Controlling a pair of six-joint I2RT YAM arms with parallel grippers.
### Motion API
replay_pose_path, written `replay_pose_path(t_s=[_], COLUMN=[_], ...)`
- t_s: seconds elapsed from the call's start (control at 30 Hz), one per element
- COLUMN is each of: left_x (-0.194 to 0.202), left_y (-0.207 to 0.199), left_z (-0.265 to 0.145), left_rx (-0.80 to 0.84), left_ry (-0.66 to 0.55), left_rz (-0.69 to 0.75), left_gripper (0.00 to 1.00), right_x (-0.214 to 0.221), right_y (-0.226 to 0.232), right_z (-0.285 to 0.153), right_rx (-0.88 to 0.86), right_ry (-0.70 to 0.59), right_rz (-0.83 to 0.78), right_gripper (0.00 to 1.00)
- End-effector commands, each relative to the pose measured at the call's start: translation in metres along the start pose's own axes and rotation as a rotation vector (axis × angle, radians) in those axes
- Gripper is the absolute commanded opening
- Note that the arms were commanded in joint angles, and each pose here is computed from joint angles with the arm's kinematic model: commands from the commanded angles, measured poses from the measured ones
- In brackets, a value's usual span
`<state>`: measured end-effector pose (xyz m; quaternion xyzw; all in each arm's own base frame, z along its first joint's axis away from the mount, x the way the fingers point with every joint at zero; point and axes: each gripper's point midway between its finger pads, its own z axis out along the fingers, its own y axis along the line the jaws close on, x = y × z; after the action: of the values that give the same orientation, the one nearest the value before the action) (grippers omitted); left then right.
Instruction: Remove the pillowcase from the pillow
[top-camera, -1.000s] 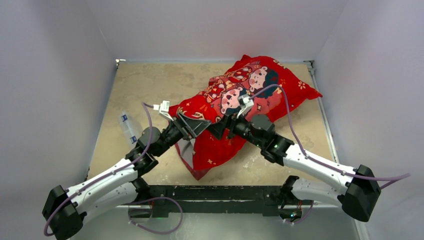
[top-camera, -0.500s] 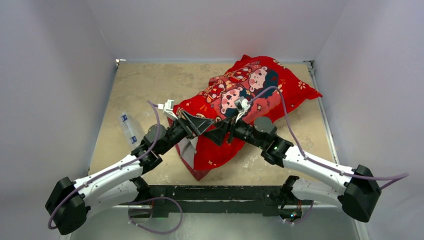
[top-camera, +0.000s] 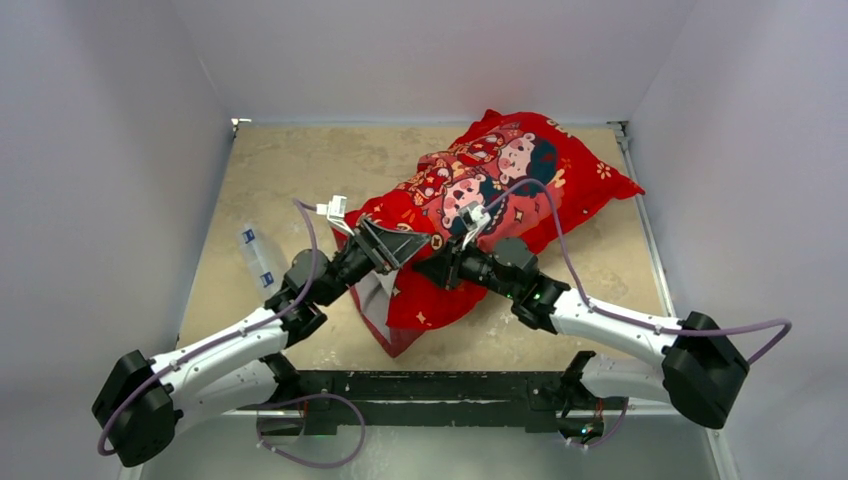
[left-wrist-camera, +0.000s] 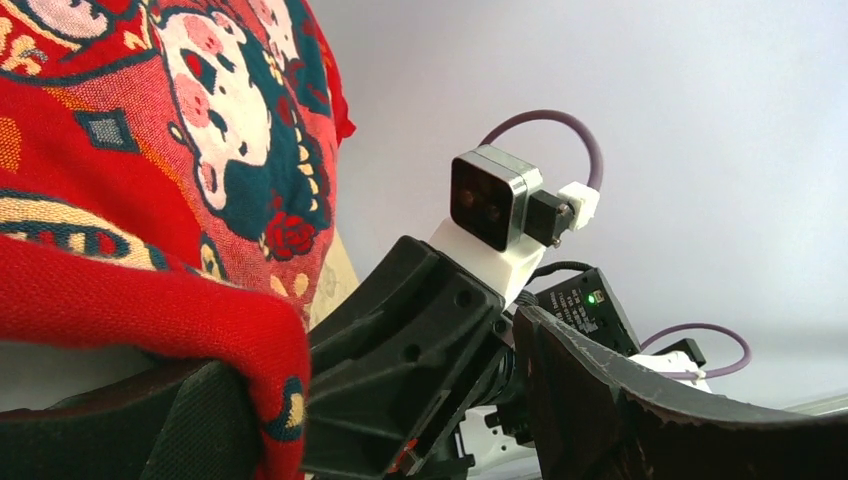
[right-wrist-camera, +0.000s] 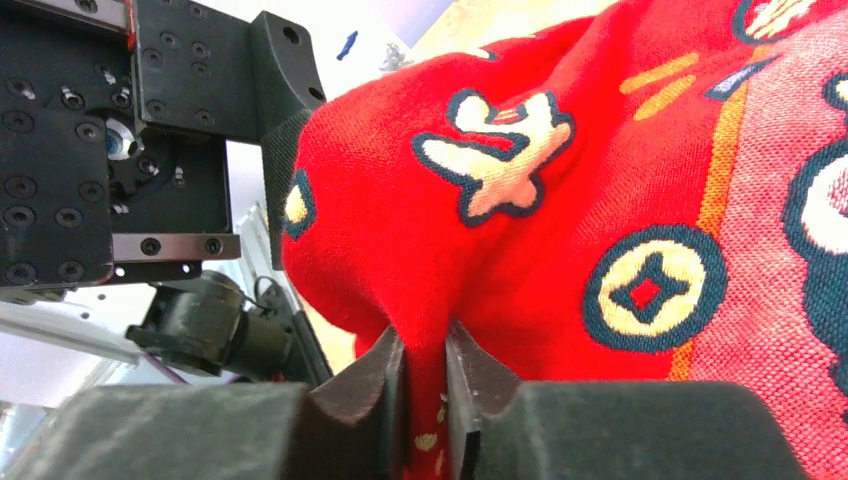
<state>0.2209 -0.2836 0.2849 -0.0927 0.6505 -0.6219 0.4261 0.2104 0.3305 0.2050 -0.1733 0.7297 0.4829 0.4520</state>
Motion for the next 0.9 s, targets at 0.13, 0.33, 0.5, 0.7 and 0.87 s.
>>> replay_pose_path(t_s=[0.13,0.33,0.5,0.7,0.87], left_x=[-0.016,-0.037,-0.045,-0.015,0.011], left_y=[-0.004,0.031,0.057,0.096,0.126], left_z=[-0.018,-0.057,-0.088,-0.094,-0.092], left_rx=[-0.061,-0.297,-0.458,-0.536,-0.513], left_ry=[-0.055,-0.144,-0.181,-0.099,-0.077], left_rz=[0.064,0.124,0.145,0.084,-0.012], left_gripper=[0.82,0.83,0.84,0.83,0.82], right_x=[-0.043,-0.053,-0.057,-0.059,-0.052], right_y=[-0.008,-0.019,-0.016,-0.013,-0.014], right_z=[-0.011,-0.028,-0.038,-0.040,-0.038], right_rx=[0.141,0.226,0.219,0.205,0.196], right_ry=[-0.148,-0.206,-0.241,-0.253,-0.235], right_rz=[0.056,0.109,0.147,0.152,0.157], right_gripper=[0.00,0.00,0.00,0.00,0.00])
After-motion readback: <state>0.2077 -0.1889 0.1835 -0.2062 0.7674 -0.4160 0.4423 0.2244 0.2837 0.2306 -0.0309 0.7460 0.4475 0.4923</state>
